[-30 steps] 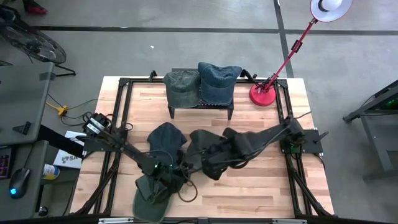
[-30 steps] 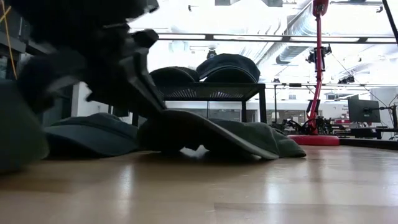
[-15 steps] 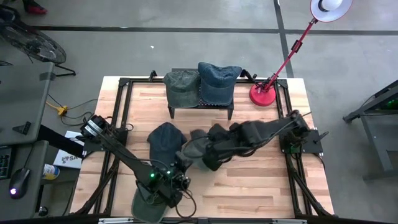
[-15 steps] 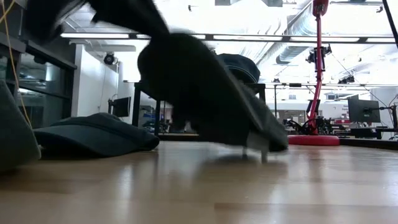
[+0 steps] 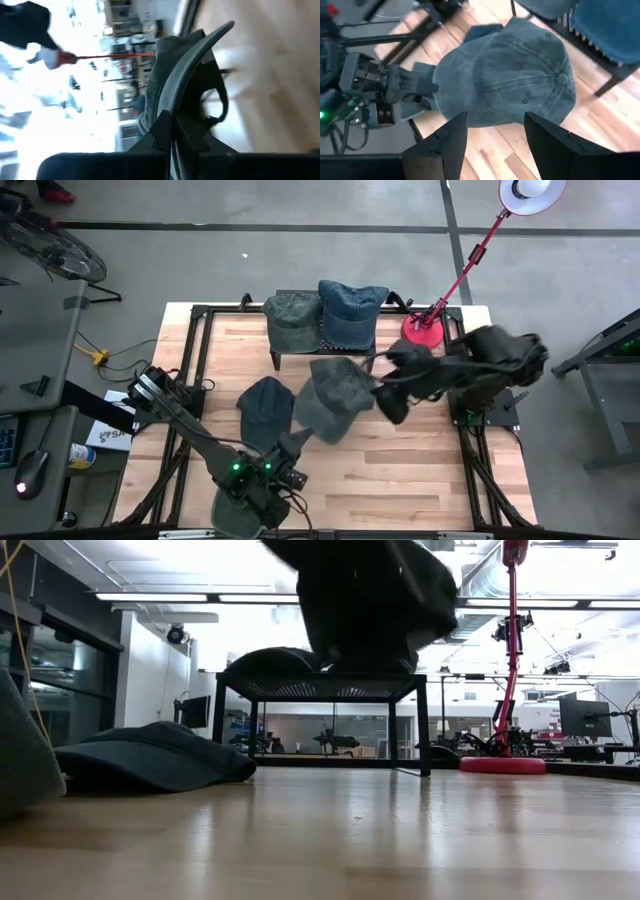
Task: Pick & Place hat
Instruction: Stack the top dark green cap on top of the other dark green cap on the shelf
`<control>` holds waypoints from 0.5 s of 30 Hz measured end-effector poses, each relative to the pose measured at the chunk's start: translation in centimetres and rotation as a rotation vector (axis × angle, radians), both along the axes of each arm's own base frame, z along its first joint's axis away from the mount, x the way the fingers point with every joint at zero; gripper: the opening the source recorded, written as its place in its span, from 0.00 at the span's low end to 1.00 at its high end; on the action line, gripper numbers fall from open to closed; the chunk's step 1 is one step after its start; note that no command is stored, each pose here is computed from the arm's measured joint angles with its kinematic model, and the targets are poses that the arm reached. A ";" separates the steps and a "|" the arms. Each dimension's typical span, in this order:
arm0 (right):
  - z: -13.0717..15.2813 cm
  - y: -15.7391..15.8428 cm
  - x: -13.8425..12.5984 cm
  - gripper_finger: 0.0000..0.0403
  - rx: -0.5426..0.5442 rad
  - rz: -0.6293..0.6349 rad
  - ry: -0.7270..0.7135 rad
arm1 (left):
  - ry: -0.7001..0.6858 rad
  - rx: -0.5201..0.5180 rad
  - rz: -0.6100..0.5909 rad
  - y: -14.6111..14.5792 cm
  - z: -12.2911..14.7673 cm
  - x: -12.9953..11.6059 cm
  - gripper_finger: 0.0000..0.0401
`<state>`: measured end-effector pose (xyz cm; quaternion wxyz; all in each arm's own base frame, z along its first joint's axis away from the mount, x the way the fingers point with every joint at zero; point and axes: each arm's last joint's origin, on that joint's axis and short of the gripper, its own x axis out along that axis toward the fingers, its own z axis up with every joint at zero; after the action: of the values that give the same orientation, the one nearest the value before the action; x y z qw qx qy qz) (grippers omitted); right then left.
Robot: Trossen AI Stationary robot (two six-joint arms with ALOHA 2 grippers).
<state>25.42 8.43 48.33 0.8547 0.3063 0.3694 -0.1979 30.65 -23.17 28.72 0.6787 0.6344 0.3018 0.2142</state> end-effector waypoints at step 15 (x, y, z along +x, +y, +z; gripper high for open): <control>2.4 -3.2 -3.2 0.47 -0.238 0.106 -0.068 | 0.009 0.175 0.069 -0.3 6.8 0.5 0.00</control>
<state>22.18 5.21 50.75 0.9063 0.1895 0.3297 -0.1843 31.15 -23.47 35.49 0.6116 0.6813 0.3066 0.2602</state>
